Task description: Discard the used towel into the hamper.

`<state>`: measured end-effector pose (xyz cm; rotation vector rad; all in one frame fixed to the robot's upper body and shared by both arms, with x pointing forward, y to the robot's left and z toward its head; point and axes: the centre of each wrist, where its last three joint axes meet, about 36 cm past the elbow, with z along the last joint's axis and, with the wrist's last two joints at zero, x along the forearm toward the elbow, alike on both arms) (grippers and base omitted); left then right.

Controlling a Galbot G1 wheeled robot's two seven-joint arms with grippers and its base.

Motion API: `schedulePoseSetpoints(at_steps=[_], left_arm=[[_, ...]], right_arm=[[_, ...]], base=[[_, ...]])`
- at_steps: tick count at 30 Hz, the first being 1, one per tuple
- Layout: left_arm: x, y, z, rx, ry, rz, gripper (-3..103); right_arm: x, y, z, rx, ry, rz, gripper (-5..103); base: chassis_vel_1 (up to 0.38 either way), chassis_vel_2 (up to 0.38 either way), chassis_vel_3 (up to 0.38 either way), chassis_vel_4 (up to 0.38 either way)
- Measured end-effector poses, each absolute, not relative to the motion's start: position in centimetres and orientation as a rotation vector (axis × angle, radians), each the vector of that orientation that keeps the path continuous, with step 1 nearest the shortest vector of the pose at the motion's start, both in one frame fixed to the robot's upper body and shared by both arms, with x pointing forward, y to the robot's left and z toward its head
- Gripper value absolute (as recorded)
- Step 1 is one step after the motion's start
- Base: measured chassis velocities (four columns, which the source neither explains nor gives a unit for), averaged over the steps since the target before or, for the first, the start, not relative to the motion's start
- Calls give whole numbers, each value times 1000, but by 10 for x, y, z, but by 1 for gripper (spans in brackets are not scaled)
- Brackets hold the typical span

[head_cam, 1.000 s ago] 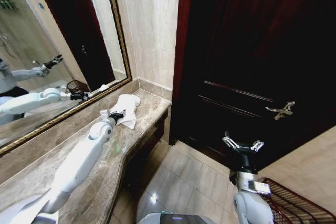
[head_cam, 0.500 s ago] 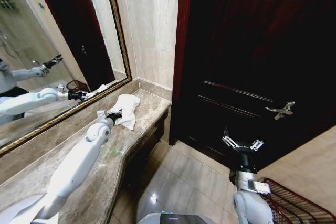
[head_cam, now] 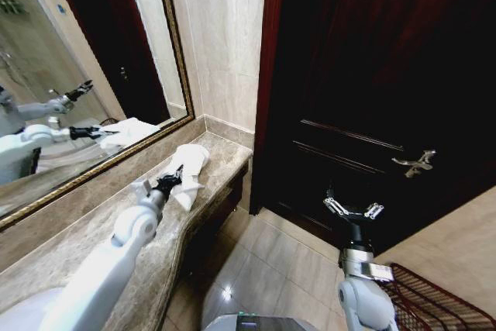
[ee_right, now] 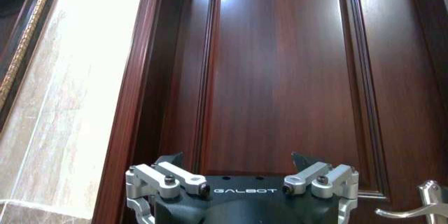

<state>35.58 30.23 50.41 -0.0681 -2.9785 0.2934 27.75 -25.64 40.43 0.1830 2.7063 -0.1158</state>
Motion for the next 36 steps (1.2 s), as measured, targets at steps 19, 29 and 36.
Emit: schedulePoseSetpoints(at_steps=[19, 29, 36], left_arm=[[244, 233, 488, 62, -3237, 452, 9], [238, 219, 471, 144, -3392, 261, 9], [243, 219, 469, 148, -3386, 259, 9]], right_arm=[[276, -258, 401, 193, 2695, -61, 100], [262, -258, 393, 214, 2701, -61, 100], [261, -262, 408, 232, 2678, -65, 100]], base=[[0, 0, 0, 0], [0, 0, 0, 0], [0, 0, 0, 0]])
